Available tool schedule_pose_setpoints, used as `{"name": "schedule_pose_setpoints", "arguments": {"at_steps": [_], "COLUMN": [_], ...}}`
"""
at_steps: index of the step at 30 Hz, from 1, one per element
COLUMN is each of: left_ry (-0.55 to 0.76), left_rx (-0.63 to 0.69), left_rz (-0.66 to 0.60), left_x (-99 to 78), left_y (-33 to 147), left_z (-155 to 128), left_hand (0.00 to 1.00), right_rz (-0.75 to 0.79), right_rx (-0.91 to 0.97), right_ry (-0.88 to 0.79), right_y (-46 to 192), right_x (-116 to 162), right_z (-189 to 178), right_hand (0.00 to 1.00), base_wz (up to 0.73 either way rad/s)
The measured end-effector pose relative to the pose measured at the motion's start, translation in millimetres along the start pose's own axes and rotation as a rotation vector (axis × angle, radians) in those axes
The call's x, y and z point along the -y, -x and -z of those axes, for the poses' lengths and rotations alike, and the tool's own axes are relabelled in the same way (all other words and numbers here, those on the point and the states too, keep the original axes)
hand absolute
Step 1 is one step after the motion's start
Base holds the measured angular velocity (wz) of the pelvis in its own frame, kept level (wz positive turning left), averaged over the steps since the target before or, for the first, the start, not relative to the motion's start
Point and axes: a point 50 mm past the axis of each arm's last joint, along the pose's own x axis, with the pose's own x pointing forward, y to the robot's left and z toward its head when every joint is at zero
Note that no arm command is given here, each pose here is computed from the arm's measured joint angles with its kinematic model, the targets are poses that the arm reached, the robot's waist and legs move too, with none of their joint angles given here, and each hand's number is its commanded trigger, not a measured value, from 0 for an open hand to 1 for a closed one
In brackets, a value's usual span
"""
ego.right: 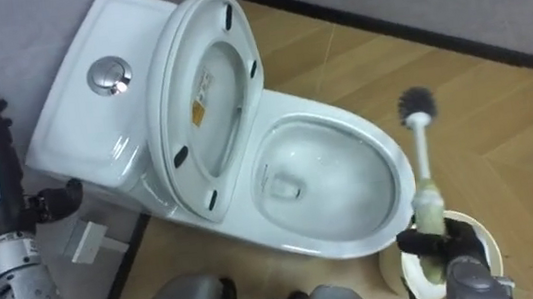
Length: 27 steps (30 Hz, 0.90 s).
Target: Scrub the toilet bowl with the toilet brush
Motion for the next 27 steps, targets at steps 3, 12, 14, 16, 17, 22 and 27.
{"name": "schedule_pose_setpoints", "arguments": {"at_steps": [3, 12, 14, 16, 17, 22, 27], "left_ry": [-0.024, -0.122, -0.135, -0.168, -0.190, -0.231, -0.282], "left_rx": [0.053, 0.107, 0.119, 0.122, 0.124, 0.140, 0.151], "left_rz": [0.044, 0.301, 0.315, 0.339, 0.348, 0.355, 0.341], "left_x": [8.6, 37.3, 37.6, 36.9, 35.1, 33.8, 32.9], "left_y": [-5.0, 7.6, 7.0, 8.4, 7.1, -2.8, -18.1], "left_z": [-6, -2, -2, 4, 8, 11, 10], "left_hand": [0.00, 0.00, 0.00, 0.00, 0.00, 0.00, 0.00], "right_rz": [-0.037, -0.093, -0.089, -0.093, -0.091, -0.050, -0.016], "right_rx": [0.032, 0.079, 0.083, 0.085, 0.099, 0.127, 0.130], "right_ry": [0.066, 0.230, 0.262, 0.290, 0.303, 0.430, 0.520], "right_y": [-2, -10, -11, -12, -13, -16, -18], "right_x": [-1, 14, 21, 23, 26, 38, 45], "right_z": [-7, -36, -40, -44, -52, -76, -97], "right_hand": [1.00, 1.00, 1.00, 1.00, 1.00, 1.00, 1.00], "base_wz": [0.22, 0.01, -0.02, -0.08, -0.04, -0.12, -0.12]}}
